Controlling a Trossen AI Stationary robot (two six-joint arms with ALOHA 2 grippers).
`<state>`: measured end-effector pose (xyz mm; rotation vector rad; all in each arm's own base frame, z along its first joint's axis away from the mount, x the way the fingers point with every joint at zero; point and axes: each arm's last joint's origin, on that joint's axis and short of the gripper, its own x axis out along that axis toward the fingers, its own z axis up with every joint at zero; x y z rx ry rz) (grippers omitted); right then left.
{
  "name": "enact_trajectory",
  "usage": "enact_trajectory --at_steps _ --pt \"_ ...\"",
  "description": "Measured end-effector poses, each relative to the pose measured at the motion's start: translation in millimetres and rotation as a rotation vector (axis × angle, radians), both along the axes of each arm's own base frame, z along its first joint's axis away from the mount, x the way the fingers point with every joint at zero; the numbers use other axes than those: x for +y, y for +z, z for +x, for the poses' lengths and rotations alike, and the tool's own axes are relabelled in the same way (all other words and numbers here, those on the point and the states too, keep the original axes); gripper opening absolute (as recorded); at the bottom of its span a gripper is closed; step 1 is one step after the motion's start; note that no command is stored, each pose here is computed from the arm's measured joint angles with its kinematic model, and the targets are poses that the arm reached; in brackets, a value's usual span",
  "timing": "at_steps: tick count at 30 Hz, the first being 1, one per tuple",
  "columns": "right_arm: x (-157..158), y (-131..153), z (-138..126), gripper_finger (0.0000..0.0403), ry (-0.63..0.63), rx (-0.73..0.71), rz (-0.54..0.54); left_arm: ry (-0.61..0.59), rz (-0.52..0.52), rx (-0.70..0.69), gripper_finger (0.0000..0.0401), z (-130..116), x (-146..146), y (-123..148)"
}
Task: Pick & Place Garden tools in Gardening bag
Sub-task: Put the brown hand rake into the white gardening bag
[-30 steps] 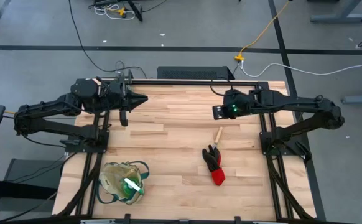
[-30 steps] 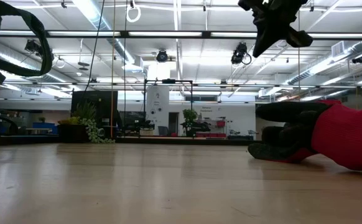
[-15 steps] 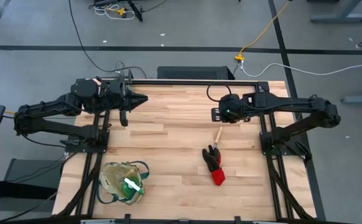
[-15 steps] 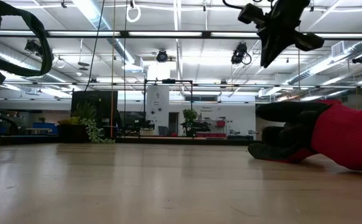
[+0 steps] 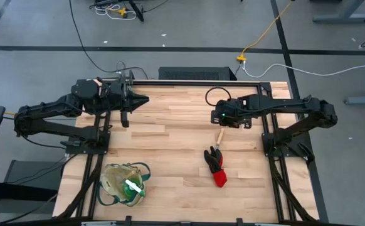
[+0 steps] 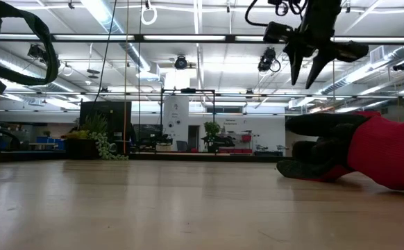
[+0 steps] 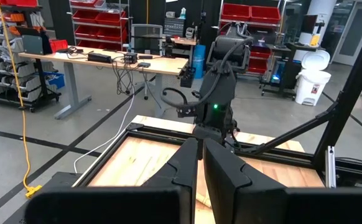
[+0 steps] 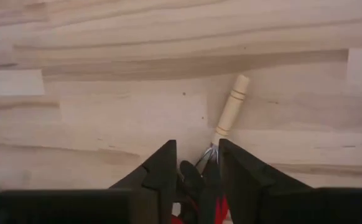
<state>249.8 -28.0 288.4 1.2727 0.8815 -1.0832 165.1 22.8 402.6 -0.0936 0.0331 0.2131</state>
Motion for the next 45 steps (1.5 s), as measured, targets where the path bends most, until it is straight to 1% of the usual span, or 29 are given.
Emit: enact_trajectory --at_steps 13,17,20,25,34,45 --pt "-1.3 -20.2 12.1 0.0201 -0.017 0.104 0.013 0.000 0.000 0.000 0.0034 0.0 0.0 0.0" --pt "-1.6 -27.6 15.6 0.0222 -0.057 0.140 0.026 0.000 -0.004 -0.001 0.0034 0.0 0.0 0.0" --pt "-1.9 -32.8 18.1 0.0237 -0.059 0.167 0.027 0.001 -0.024 -0.005 0.0034 0.0 -0.1 0.0" --pt "-2.5 -39.2 21.3 0.0257 -0.061 0.198 0.018 0.001 -0.026 -0.005 0.0034 0.0 0.0 -0.1" --pt "-3.9 -49.0 26.7 0.0276 -0.066 0.239 -0.004 0.001 -0.027 0.002 0.0034 0.0 0.0 -0.8" --pt "-4.5 -62.9 33.7 0.0276 -0.061 0.290 -0.001 0.001 -0.028 0.005 0.0034 0.0 -0.1 -1.1"
